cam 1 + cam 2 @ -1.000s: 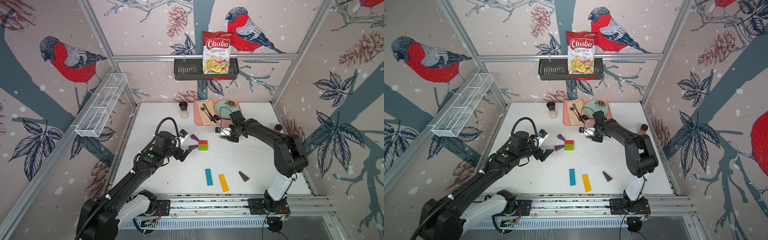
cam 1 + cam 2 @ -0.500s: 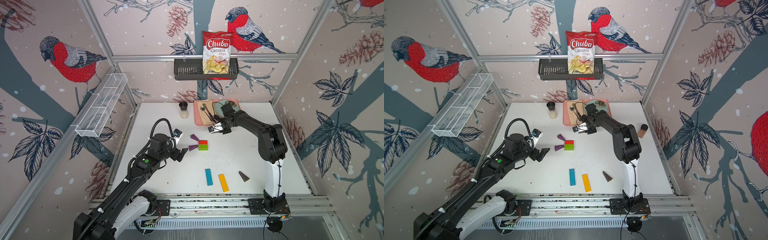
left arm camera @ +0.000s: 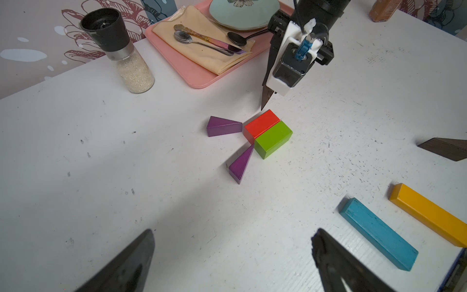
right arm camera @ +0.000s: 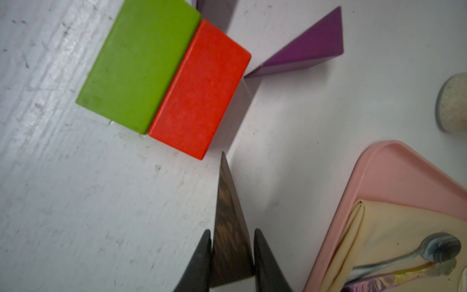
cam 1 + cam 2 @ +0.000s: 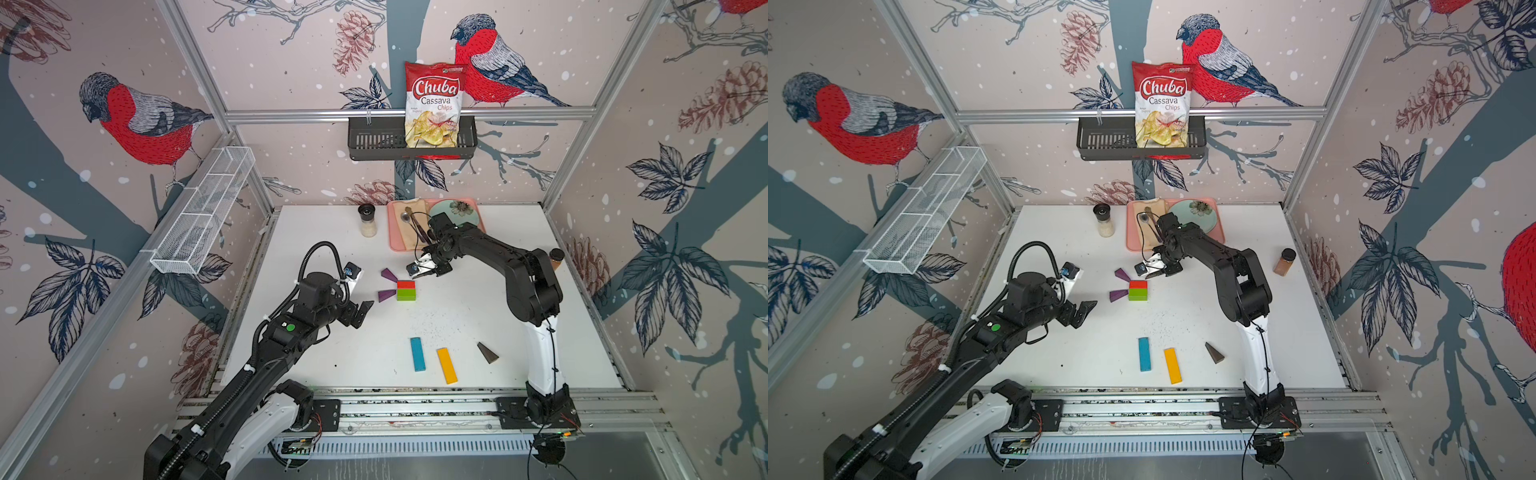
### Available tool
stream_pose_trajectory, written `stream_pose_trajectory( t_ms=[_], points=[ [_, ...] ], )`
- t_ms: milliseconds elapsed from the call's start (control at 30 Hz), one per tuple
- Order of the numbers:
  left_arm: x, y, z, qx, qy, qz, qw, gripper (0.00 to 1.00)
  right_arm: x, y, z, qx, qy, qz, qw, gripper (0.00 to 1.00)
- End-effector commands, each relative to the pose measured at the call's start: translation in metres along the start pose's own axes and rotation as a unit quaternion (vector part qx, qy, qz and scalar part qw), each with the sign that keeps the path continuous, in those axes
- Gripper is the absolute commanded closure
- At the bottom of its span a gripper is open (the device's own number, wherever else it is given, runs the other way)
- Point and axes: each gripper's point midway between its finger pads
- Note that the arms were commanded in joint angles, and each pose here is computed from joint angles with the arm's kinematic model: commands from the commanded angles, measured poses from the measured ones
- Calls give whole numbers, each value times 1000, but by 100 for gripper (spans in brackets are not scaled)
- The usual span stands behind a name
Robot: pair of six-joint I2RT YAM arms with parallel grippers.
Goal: Assemble a small pinwheel with building blocks
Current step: Assemble the building block at the center of the board.
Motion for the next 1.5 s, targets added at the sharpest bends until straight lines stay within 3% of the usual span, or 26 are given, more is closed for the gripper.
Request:
stream_pose_trajectory(
  t_ms=[0, 733, 1200, 1467],
  points=[
    [-1, 0, -3, -2, -7, -3, 1000, 4, -7, -1, 2, -5, -11, 10, 1000, 80],
    [-11, -1, -7, 2, -28, -15, 999, 4, 10, 6, 4, -11, 15, 16, 1000, 78],
    [-10, -2, -7, 5, -27, -16, 999, 4, 9, 3, 7, -4, 15, 12, 1000, 62],
    [-11, -3, -6, 7, -29, -14, 999, 4, 8, -6, 1, 12, 13, 20, 1000, 60]
  ],
)
Point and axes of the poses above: each gripper's point midway between its finger pads, its own z axis out along the fingers, its own y axis along the line the jaws close on, x = y × z, and after that the axes turned 15 degrees about z, right-handed
